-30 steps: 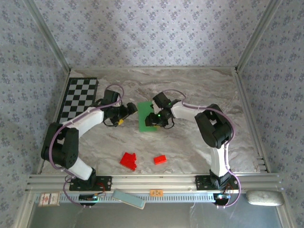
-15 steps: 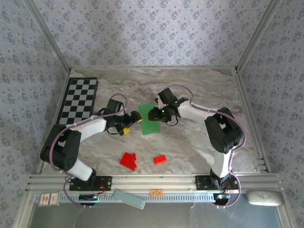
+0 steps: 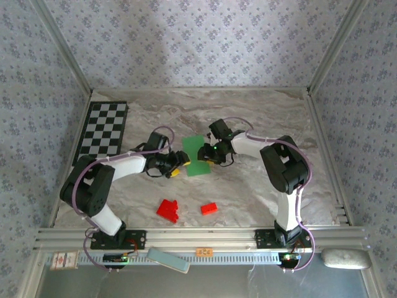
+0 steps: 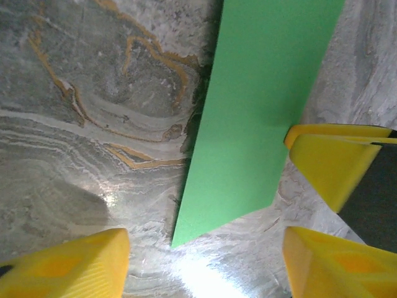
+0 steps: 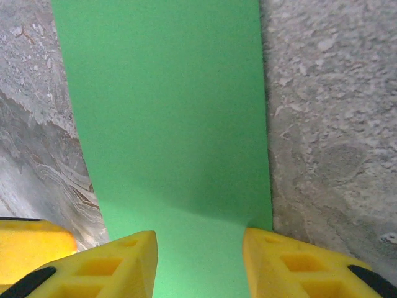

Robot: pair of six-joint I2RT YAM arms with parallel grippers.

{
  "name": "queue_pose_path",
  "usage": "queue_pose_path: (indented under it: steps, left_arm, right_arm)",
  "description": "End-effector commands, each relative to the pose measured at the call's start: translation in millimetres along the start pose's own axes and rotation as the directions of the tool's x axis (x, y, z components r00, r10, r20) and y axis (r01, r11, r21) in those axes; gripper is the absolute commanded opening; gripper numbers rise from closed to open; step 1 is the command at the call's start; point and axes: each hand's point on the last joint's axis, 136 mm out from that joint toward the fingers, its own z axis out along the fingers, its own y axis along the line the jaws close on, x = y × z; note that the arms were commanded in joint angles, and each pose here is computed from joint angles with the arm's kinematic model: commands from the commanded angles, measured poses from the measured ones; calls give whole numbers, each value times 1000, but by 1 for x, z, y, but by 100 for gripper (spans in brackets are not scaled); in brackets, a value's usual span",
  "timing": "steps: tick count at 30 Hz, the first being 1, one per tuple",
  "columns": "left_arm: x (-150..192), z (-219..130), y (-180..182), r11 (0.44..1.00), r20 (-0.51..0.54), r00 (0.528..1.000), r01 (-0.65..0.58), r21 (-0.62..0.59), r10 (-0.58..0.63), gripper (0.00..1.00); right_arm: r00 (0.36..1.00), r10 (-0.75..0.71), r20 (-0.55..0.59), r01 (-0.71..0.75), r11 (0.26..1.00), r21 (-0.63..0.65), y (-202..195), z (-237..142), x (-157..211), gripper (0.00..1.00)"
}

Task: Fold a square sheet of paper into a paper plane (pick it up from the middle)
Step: Turn over the paper at the center of the table.

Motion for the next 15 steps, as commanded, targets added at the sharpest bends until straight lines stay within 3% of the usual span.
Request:
queue_pose_path:
  steps: [1, 7, 15]
  left_arm:
    - [-4, 4, -18, 999, -14, 1000, -19, 46, 20, 56]
    - [-13, 10, -23, 999, -12, 999, -32, 42, 32, 42]
    - [-30, 17, -19, 999, -4, 999, -33, 1, 33, 38]
  right_arm:
    - [996, 65, -55, -62, 996, 69, -24, 12, 14, 42]
    - [995, 72, -68, -67, 995, 80, -29, 14, 16, 38]
    - [992, 86, -94, -77, 992, 97, -40, 18, 27, 36]
